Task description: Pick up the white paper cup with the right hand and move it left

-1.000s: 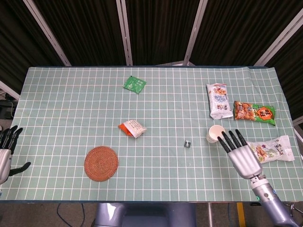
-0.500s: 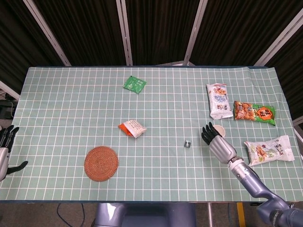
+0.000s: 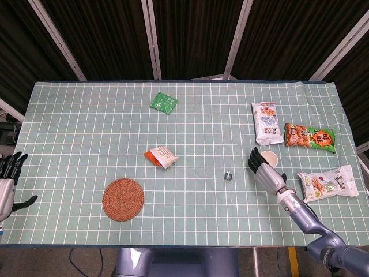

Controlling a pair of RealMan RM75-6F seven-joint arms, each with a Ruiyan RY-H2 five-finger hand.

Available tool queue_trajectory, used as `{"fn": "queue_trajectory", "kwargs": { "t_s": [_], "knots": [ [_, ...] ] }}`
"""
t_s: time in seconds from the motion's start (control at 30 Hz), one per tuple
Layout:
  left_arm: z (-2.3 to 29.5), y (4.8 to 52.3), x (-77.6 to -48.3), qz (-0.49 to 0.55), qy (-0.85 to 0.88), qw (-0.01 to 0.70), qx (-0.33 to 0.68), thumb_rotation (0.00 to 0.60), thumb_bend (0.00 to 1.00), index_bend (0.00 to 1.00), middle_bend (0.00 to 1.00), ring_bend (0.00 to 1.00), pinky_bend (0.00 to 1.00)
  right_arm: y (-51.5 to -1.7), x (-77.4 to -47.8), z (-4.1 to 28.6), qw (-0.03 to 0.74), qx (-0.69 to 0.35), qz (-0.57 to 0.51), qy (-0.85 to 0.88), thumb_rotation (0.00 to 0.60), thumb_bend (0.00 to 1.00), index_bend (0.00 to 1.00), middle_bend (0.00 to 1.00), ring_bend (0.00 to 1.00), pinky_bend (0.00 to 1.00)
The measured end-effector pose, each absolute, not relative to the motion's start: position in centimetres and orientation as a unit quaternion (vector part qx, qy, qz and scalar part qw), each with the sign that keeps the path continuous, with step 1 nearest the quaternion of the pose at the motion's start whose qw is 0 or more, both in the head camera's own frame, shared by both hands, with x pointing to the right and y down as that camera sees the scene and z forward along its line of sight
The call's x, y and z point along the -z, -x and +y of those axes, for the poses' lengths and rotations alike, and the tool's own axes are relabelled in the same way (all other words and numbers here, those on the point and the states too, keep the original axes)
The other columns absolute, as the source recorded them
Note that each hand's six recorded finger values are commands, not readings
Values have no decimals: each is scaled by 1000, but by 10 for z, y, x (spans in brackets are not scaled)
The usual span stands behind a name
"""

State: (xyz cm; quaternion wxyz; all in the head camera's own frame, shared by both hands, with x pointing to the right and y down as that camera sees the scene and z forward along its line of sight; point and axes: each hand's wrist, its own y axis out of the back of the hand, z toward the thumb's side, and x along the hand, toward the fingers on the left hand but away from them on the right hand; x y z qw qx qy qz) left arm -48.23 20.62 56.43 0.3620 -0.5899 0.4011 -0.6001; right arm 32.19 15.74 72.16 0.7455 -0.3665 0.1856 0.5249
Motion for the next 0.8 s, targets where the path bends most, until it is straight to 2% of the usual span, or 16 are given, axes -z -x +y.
{"fn": "queue_trajectory", "kwargs": {
  "t_s": [0.1, 0.2, 0.53, 0.7, 0.8],
  "knots": [
    [206, 483, -564, 402, 590, 361, 600, 600, 0, 0, 0, 0, 0, -326, -725, 157, 746, -523, 185, 369, 600, 179, 127, 316, 156, 361],
    [206, 483, -565, 401, 590, 360, 601, 600, 0, 0, 0, 0, 0, -328, -727, 156, 748, -517, 180, 375, 600, 253, 167, 367, 214, 420],
    [206, 484, -564, 402, 593, 356, 600, 600, 0, 0, 0, 0, 0, -320, -716, 149, 751, -496, 112, 421, 600, 263, 179, 382, 236, 443],
    [207, 483, -565, 401, 597, 352, 599, 600, 0, 0, 0, 0, 0, -310, -704, 138, 711, -504, 20, 490, 600, 261, 179, 385, 239, 446],
    [207, 481, -565, 399, 602, 348, 597, 600, 0, 0, 0, 0, 0, -307, -699, 129, 658, -514, -51, 547, 600, 261, 180, 385, 238, 442]
  ]
}}
